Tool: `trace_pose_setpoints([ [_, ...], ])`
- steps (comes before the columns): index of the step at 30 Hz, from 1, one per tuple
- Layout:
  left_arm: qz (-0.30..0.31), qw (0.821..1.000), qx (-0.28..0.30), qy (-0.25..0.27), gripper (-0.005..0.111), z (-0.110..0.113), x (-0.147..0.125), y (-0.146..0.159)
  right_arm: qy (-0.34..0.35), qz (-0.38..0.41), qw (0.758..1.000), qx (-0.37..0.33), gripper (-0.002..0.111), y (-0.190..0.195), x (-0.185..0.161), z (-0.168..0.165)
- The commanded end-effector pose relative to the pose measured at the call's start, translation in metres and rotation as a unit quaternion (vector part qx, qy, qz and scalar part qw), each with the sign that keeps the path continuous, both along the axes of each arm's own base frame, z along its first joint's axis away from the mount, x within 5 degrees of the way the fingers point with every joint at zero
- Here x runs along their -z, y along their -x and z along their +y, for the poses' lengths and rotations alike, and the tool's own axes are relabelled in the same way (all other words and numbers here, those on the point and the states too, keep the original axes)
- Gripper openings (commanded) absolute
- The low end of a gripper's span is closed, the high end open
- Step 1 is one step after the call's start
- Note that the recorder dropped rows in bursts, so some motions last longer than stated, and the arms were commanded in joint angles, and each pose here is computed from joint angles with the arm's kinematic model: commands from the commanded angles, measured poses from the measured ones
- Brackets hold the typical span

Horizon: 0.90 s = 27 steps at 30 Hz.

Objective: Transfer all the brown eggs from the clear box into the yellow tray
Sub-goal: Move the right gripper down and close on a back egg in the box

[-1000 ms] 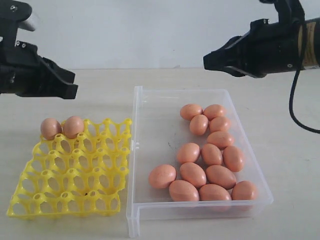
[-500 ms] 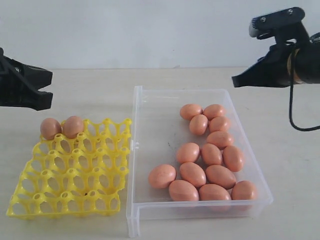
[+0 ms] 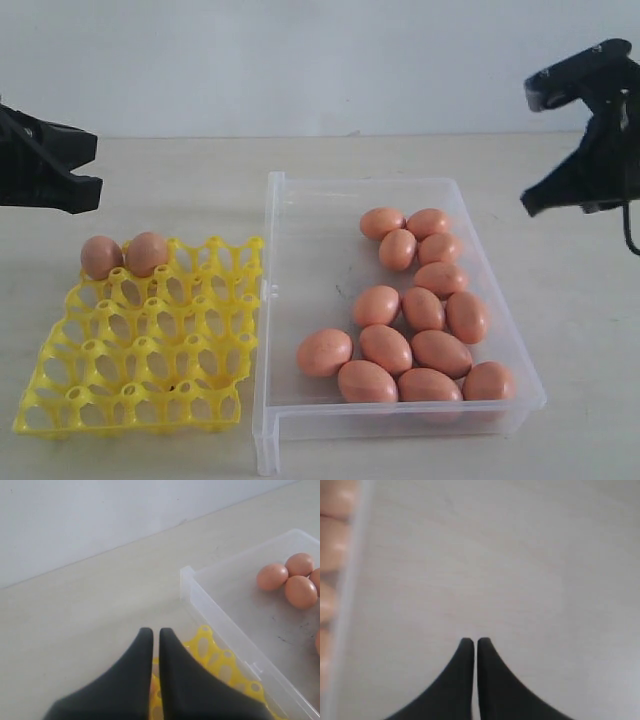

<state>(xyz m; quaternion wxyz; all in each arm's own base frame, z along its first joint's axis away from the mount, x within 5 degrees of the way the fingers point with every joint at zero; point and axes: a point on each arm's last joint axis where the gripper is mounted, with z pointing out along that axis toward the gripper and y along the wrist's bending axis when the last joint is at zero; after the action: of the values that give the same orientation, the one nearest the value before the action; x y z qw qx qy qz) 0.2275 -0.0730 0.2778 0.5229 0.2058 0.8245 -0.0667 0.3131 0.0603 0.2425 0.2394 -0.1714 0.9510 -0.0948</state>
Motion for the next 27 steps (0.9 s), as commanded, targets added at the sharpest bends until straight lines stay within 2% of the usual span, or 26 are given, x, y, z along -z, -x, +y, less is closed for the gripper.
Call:
trace_pose_setpoints([
  [1,0.001,1.000,0.001,0.005,0.004,0.000,0.000,0.002,-0.183,0.026,0.982,-0.047,0.000,-0.003,-0.029,0.035],
  [3,0.002,1.000,0.001,0.006,0.004,0.000,0.000,0.002,-0.249,0.040,0.965,-0.070,0.000,-0.007,-0.034,0.051],
  [4,0.002,1.000,0.001,0.006,0.004,0.000,0.000,0.002,-0.260,0.047,0.961,-0.079,0.000,-0.009,-0.034,0.057],
  [12,0.004,1.000,0.002,0.007,0.004,-0.001,0.000,0.002,-0.228,0.068,0.968,-0.074,0.001,-0.040,0.014,0.097],
  [15,0.004,1.000,0.002,0.007,0.004,-0.001,0.000,0.002,-0.225,0.089,0.968,-0.065,0.009,-0.053,0.033,0.103],
  [21,0.004,1.000,0.002,0.007,0.004,-0.001,0.000,0.002,-0.236,0.132,0.963,-0.013,0.045,-0.065,0.056,0.109],
  [27,0.003,1.000,0.003,0.006,0.004,-0.001,0.000,0.002,-0.222,0.126,0.967,0.017,0.045,-0.071,0.070,0.107],
])
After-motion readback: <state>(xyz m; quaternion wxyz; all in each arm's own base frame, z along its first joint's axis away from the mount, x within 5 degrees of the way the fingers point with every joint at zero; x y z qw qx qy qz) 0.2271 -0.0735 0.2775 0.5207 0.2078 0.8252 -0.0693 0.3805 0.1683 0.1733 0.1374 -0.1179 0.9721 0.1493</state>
